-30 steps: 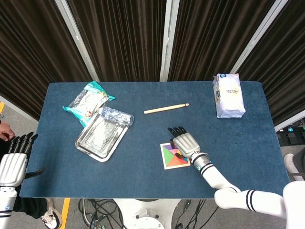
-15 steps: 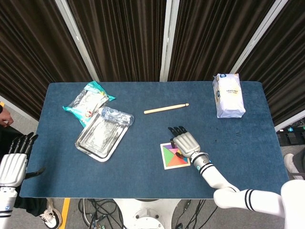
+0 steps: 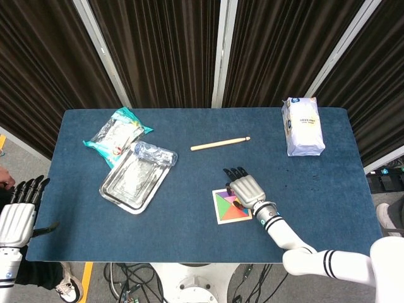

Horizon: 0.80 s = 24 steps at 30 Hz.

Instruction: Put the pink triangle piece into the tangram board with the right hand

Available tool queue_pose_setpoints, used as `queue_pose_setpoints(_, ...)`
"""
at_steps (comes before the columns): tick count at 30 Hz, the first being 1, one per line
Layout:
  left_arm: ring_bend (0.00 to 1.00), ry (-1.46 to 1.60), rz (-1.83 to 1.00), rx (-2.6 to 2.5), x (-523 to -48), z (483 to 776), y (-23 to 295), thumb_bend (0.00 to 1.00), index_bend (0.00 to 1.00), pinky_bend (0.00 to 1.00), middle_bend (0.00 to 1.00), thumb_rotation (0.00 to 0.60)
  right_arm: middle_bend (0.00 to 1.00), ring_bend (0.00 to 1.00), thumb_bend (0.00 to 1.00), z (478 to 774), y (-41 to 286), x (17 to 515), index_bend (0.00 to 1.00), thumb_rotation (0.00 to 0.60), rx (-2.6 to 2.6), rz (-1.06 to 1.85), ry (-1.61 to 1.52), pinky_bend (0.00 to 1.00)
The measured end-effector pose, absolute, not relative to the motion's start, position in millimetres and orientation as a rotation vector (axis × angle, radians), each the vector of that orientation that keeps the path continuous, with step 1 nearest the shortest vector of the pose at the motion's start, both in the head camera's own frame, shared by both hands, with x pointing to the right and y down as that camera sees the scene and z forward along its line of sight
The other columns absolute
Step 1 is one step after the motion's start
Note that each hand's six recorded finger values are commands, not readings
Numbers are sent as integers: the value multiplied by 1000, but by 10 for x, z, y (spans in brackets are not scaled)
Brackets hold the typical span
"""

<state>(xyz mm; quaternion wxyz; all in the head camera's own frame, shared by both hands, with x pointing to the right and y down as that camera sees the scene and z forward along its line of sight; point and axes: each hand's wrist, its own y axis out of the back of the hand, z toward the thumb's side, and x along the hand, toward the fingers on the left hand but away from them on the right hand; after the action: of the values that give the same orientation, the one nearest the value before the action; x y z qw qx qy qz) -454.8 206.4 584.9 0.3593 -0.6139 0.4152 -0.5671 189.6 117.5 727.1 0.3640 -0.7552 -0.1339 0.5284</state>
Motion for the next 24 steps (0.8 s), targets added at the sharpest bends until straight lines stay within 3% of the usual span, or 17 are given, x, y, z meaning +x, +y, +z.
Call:
queue_pose_setpoints(4,0,1070,-1460,-1583,-4542,5848,2062,0,43,0,0,600,0,0,228,7262,1178,1899,147,600,-1946,1360,-341,0)
queue_pose_setpoints(6,0,1069,-1460,-1583,-4539,5848,2060,0,43,0,0,600,0,0,228,7254,1175,1904,115,600,-1947,1359,-342,0)
queue_pose_setpoints(19,0,1070,-1455,-1586,-4524,5846,2054,0,43,0,0,600,0,0,228,7160,1124,1908,99,600,-1967,1321,-407,0)
queue_pose_setpoints(21,0,1072,-1456,-1585,-4529,5842,2052,0,43,0,0,600,0,0,282,7157,1122,1899,114,600,-1981,1315,-413,0)
queue_pose_setpoints(24,0,1074,-1458,-1585,-4537,5839,2053,0,43,0,0,600,0,0,523,7123,1110,1875,189,600,-2009,1293,-427,0)
